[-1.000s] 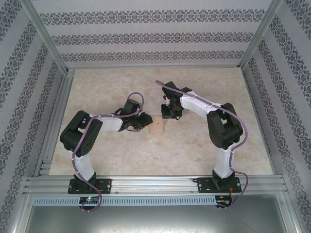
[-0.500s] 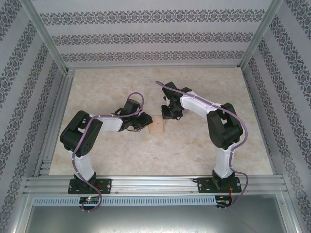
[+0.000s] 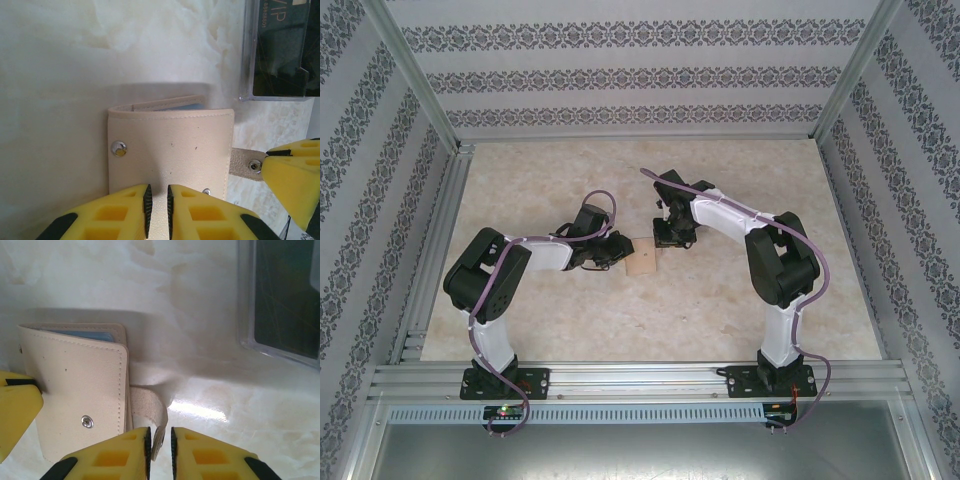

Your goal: Put the credit cards into the card holder

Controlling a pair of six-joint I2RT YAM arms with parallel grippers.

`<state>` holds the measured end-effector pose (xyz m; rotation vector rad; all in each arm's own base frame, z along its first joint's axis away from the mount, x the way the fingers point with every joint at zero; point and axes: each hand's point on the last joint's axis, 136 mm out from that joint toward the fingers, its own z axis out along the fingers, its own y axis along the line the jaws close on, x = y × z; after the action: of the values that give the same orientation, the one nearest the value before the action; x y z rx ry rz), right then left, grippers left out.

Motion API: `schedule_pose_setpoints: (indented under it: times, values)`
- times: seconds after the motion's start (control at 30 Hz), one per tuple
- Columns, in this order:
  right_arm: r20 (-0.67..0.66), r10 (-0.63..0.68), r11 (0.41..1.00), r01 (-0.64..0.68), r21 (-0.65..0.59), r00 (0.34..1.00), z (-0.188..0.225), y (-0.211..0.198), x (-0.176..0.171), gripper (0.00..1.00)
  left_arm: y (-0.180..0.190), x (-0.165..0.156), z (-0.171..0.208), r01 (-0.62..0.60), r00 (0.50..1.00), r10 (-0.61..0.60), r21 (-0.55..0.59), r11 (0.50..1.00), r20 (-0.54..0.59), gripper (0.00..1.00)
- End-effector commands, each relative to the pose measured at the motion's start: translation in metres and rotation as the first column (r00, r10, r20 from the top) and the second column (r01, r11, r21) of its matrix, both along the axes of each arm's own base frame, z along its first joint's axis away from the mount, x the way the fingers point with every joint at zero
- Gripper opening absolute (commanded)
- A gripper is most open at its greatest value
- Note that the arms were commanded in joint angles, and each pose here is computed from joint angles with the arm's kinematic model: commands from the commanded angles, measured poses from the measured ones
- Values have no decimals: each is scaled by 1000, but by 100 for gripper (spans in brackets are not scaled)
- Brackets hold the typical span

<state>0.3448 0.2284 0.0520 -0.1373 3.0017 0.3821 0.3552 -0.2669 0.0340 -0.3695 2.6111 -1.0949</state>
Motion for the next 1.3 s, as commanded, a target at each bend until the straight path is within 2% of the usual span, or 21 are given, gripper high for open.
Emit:
schedule_pose_setpoints:
  times: [0.0, 0.27, 0.43, 0.63, 1.27]
  values:
    - [-29, 23, 1000, -23, -6, 999, -2, 1, -10, 19, 11, -17, -29, -11, 996, 20, 99, 995, -84, 21]
    - [46, 71, 997, -73, 36, 996, 22, 16, -9, 0, 11, -17, -30, -15, 996, 24, 100, 995, -86, 21]
    - [86, 122, 987, -130, 97, 989, 33, 40, -15, 0, 11, -17, -31, -16, 996, 24, 98, 995, -89, 21]
    - [30, 155, 983, -157, 99, 987, 12, 54, -22, 0, 10, -16, -31, -14, 996, 22, 98, 995, -86, 21]
    - [-3, 143, 987, -143, 74, 990, -14, 52, -15, 0, 12, -18, -35, -15, 995, 25, 106, 994, -93, 20]
